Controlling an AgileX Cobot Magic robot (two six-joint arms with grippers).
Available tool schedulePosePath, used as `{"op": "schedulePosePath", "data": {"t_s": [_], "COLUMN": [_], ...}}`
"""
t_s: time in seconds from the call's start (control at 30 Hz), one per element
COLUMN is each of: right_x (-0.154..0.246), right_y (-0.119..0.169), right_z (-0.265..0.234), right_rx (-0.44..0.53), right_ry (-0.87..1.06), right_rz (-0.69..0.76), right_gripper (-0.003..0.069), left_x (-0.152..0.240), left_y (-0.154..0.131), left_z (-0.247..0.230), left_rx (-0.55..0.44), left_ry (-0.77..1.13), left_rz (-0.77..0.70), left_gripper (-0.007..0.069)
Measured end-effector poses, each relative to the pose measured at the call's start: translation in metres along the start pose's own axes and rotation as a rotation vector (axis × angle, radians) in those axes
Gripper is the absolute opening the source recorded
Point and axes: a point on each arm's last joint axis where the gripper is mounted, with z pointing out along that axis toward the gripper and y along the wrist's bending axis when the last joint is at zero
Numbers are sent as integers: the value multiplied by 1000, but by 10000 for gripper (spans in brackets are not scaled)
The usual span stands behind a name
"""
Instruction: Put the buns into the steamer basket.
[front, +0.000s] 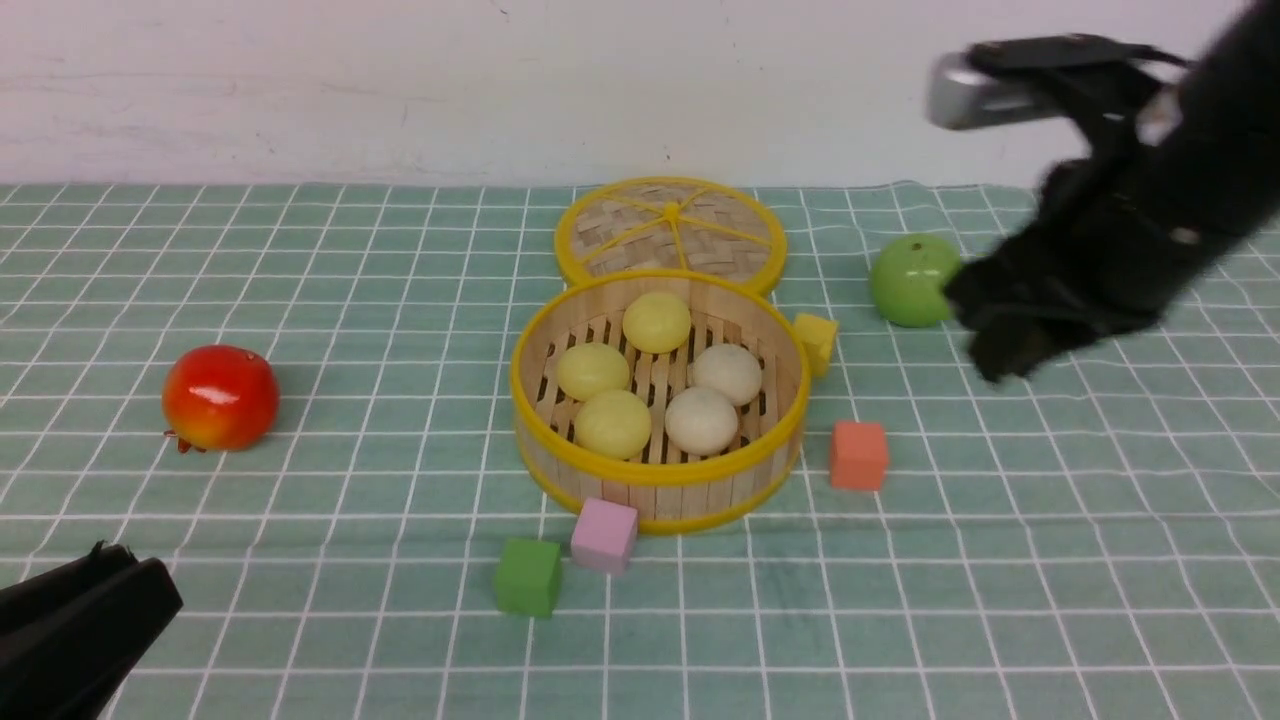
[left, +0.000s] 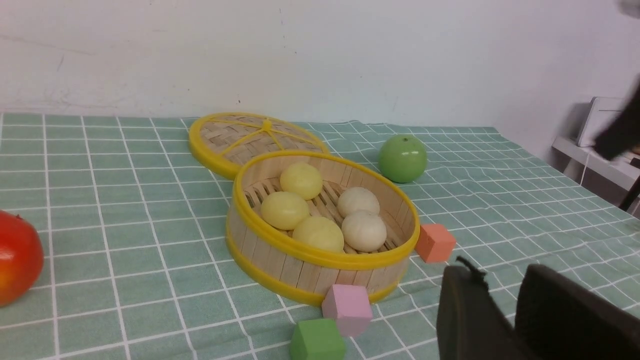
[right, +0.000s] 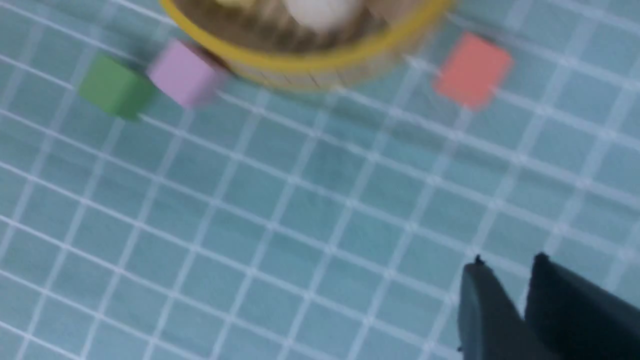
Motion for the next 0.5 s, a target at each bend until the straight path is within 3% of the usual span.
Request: {"op": "schedulePosePath", "data": {"t_s": [0.17, 0.5], "right_x": [51, 89], "right_y": [-5, -2], "right_z": [-32, -85], "right_rx": [48, 36], "right_ry": [4, -124], "right_rz": [55, 54], "right_gripper": [39, 33], "left_x": [0, 0], "left_y": [0, 0], "left_z": [0, 0], "left_rx": [0, 0], "left_ry": [0, 0], "left_rz": [0, 0], "left_gripper": [162, 166]}}
